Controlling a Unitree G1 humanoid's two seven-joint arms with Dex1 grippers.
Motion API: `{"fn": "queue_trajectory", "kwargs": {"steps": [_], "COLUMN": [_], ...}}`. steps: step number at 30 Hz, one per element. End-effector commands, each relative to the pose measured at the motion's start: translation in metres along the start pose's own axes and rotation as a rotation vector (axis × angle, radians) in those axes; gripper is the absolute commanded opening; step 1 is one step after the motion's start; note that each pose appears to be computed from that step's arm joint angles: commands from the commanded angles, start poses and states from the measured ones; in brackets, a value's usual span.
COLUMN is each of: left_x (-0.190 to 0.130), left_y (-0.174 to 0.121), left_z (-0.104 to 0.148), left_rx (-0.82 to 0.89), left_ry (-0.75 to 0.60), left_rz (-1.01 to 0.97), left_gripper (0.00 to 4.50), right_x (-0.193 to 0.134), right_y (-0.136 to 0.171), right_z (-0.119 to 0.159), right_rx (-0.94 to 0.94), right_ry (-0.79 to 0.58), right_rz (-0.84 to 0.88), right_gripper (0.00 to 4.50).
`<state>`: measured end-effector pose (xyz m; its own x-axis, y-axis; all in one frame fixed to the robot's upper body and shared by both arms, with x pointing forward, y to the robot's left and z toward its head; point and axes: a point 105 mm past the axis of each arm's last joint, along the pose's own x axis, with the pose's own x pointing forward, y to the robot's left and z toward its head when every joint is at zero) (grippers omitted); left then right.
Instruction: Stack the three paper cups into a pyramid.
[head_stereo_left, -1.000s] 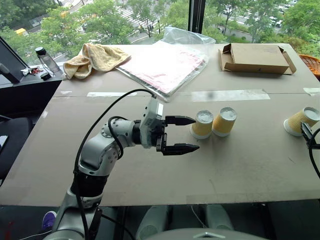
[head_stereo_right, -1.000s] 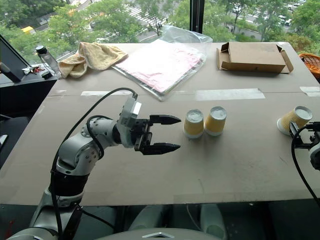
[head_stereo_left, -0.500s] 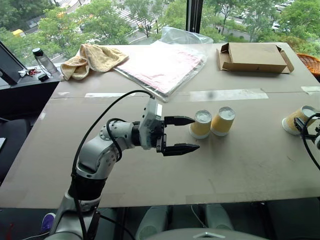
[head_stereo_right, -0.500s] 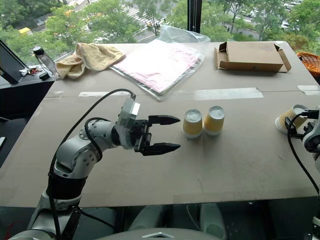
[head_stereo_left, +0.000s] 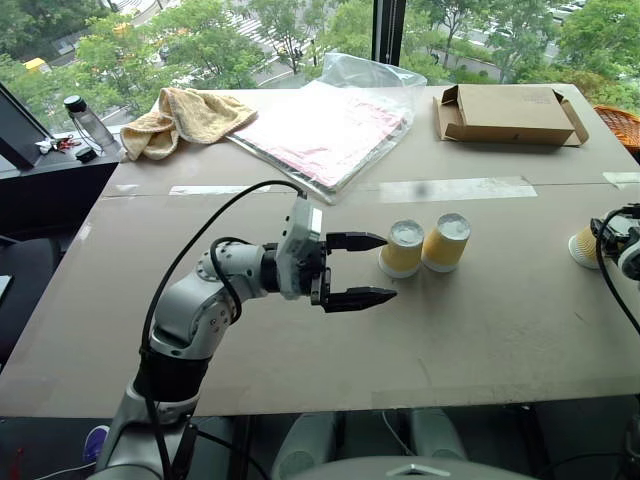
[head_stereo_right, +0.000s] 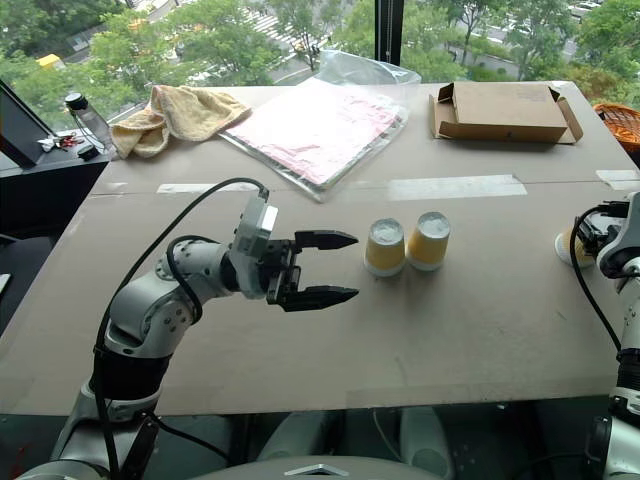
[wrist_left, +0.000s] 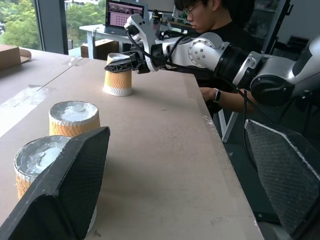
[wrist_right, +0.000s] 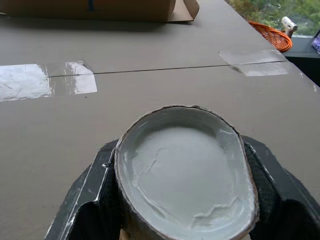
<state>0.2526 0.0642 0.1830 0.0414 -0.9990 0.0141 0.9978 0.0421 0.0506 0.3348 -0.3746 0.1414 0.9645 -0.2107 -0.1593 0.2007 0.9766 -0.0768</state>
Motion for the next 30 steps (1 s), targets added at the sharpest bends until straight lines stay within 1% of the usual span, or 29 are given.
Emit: {"fn": "queue_trajectory", "kwargs": {"steps": [1, 3, 7, 9, 10, 12, 15, 18, 20, 25, 30], "left_x": [-0.005, -0.010, -0.027, -0.035, -0.038, -0.046, -0.058, -0.064, -0.067, -0.070, -0.074], "left_y": [0.001, 0.005, 0.019, 0.023, 0.024, 0.018, 0.012, 0.009, 0.006, 0.003, 0.001], "left_z": [0.005, 0.001, -0.012, -0.012, -0.013, -0.017, -0.012, -0.013, -0.012, -0.013, -0.015], "left_rx": [0.033, 0.035, 0.045, 0.053, 0.069, 0.049, 0.016, 0.011, 0.008, 0.002, -0.001], "left_ry": [-0.015, -0.017, -0.005, -0.035, -0.039, -0.019, -0.048, -0.035, -0.033, -0.030, -0.021], "left_rz": [0.034, 0.076, 0.221, 0.263, 0.277, 0.246, 0.232, 0.229, 0.230, 0.248, 0.266], "left_gripper": [4.50, 4.50, 4.50, 4.50, 4.50, 4.50, 4.50, 4.50, 4.50, 4.50, 4.50], "right_x": [-0.012, -0.023, -0.062, -0.078, -0.084, -0.095, -0.105, -0.103, -0.099, -0.093, -0.085], "right_y": [0.004, 0.025, 0.097, 0.128, 0.142, 0.170, 0.204, 0.225, 0.235, 0.243, 0.241], "right_z": [0.034, 0.049, 0.093, 0.110, 0.116, 0.125, 0.135, 0.135, 0.126, 0.119, 0.112], "right_rx": [-0.034, -0.034, -0.074, -0.082, -0.097, -0.152, -0.213, -0.263, -0.331, -0.354, -0.391], "right_ry": [-0.111, -0.150, -0.236, -0.255, -0.253, -0.247, -0.229, -0.203, -0.176, -0.166, -0.165], "right_rz": [0.064, 0.193, 0.562, 0.700, 0.759, 0.869, 1.006, 1.061, 1.090, 1.112, 1.087], "right_gripper": [2.17, 2.17, 2.17, 2.17, 2.17, 2.17, 2.17, 2.17, 2.17, 2.17, 2.17]}}
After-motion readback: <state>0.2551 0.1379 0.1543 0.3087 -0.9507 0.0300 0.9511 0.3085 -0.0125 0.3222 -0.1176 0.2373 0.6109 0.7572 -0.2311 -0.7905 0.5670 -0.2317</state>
